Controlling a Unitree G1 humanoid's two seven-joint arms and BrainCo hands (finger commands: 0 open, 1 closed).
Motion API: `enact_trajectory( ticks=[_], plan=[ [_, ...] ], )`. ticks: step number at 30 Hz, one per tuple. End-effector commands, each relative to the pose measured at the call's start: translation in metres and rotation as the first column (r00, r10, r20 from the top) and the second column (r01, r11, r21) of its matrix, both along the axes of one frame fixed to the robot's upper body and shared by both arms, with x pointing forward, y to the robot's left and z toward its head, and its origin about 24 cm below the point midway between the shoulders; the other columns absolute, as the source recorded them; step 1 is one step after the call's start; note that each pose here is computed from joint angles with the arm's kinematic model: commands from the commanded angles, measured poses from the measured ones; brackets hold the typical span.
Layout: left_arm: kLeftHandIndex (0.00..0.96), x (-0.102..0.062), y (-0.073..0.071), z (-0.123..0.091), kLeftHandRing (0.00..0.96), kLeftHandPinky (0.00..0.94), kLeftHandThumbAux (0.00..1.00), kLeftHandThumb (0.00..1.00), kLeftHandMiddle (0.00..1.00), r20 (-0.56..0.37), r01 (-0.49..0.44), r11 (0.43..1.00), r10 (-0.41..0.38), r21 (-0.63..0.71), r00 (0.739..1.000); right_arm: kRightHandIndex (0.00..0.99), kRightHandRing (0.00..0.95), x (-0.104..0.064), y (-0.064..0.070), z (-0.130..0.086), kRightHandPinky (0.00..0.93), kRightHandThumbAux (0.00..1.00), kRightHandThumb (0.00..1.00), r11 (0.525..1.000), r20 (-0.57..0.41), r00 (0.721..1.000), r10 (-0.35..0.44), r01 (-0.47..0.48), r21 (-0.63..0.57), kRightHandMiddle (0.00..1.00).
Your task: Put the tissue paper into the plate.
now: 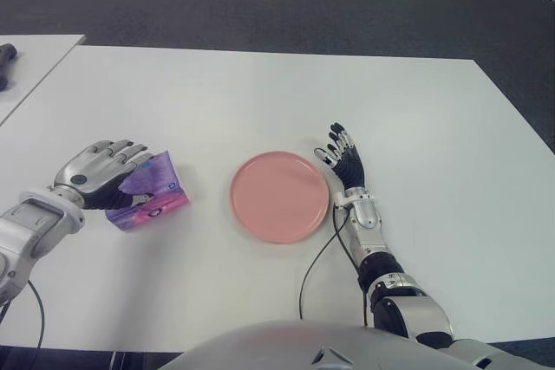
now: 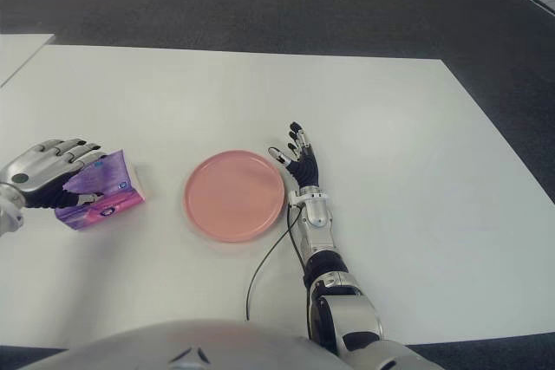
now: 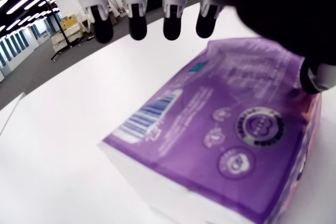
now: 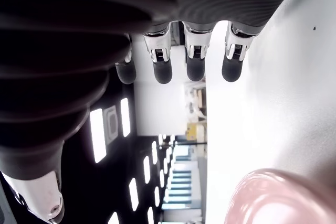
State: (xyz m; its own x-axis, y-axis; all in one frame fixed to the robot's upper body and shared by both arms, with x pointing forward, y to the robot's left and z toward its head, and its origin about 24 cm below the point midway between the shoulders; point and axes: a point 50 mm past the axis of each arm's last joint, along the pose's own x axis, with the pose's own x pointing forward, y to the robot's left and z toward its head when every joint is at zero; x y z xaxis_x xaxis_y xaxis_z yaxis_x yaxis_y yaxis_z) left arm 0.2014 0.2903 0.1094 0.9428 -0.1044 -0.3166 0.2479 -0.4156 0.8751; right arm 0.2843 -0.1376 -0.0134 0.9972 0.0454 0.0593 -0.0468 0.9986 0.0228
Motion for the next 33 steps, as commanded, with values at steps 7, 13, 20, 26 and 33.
enact_trajectory(
  ticks=[7,13,20,26,33],
  plan=[
    [0.0,-0.006,-0.007,0.015,0.0,0.0,0.255,0.03,0.0,0.052,-0.001,0.998,0.004,-0.057,0.999,0.017,0.018,-0.024,-0.005,-0.033,0.06,0.674,0.118,1.0,-0.166,0.986,-0.026,0.027,0.004,0.019],
    [0.0,-0.007,-0.007,0.017,0.0,0.0,0.257,0.029,0.0,0.068,-0.006,0.997,0.011,-0.079,0.998,0.017,0.018,-0.024,-0.005,-0.033,0.06,0.674,0.118,1.0,-0.165,0.986,-0.026,0.027,0.004,0.019],
    [0.0,-0.009,-0.008,0.016,0.0,0.0,0.264,0.024,0.0,0.082,-0.005,0.995,0.013,-0.103,0.997,0.017,0.018,-0.024,-0.006,-0.033,0.06,0.674,0.118,1.0,-0.164,0.986,-0.026,0.027,0.004,0.019],
    [0.0,-0.01,-0.008,0.016,0.0,0.0,0.262,0.02,0.0,0.078,-0.003,0.994,0.012,-0.113,0.997,0.017,0.018,-0.024,-0.006,-0.033,0.06,0.674,0.118,1.0,-0.163,0.986,-0.026,0.027,0.004,0.019],
    [0.0,-0.01,-0.01,0.01,0.0,0.0,0.261,0.024,0.0,0.069,0.003,0.991,0.006,-0.133,0.998,0.017,0.018,-0.024,-0.007,-0.033,0.06,0.674,0.118,1.0,-0.163,0.986,-0.026,0.027,0.004,0.019]
  ],
)
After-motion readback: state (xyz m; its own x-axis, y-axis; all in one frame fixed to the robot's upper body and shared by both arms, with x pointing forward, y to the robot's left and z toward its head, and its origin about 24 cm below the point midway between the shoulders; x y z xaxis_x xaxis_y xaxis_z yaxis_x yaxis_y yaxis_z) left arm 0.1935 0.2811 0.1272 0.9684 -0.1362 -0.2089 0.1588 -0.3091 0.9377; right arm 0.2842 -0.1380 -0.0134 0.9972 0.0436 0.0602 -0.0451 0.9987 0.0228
